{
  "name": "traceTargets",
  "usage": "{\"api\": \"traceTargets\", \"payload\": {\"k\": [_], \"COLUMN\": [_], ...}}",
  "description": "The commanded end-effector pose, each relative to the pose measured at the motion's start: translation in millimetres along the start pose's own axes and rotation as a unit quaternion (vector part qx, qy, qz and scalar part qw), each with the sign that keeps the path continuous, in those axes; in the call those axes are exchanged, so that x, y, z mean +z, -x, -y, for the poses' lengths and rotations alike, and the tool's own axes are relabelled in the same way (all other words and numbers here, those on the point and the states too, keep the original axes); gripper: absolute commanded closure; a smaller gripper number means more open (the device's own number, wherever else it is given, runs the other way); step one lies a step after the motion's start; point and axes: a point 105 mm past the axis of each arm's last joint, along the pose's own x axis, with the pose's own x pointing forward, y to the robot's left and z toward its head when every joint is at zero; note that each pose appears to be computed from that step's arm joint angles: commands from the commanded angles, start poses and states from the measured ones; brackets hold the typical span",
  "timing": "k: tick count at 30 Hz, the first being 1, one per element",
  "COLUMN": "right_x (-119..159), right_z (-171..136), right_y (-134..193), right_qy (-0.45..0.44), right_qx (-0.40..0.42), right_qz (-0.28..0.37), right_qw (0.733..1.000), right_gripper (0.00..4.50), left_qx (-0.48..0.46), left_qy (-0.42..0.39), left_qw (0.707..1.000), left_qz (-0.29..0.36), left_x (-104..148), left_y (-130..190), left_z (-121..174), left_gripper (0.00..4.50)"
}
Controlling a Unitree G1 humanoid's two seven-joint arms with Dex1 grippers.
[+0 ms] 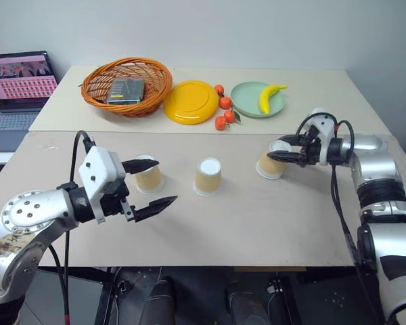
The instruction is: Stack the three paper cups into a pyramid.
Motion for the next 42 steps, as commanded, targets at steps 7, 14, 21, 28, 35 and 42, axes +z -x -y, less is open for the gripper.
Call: {"api": "traceTargets", "payload": {"k": [7,14,21,28,35,42], "right_x": [9.9,7.2,7.3,1.7,-5.2,9.5], "right_z": [-45.3,-54.3,-72.5,-85.2,-86.8,-90.1], "right_y": [-29.8,-35.6,-43.1,-51.8,-55.3,-54.3], "right_qy": [-0.006,-0.010,-0.010,-0.007,-0.002,0.014], "right_qx": [0.080,0.092,0.124,0.138,0.140,0.150], "right_qz": [0.039,0.038,0.043,0.036,0.023,0.048], "right_qw": [0.996,0.995,0.991,0.990,0.990,0.987], "right_gripper": [1.84,1.84,1.84,1.84,1.84,0.04], "left_qx": [0.003,0.005,0.007,0.004,0.006,0.007], "left_qy": [-0.026,-0.030,-0.035,-0.041,-0.043,-0.043], "left_qw": [1.000,0.999,0.999,0.999,0.999,0.999], "left_qz": [0.011,0.008,0.007,0.011,0.012,0.012], "left_x": [6.8,7.6,8.7,13.0,15.0,15.6], "left_y": [0.5,2.7,2.6,-0.2,-0.1,0.0], "left_z": [-1.3,-2.7,-4.4,-3.6,-4.3,-5.4], "left_gripper": [0.00,0.00,0.00,0.00,0.00,0.00]}}
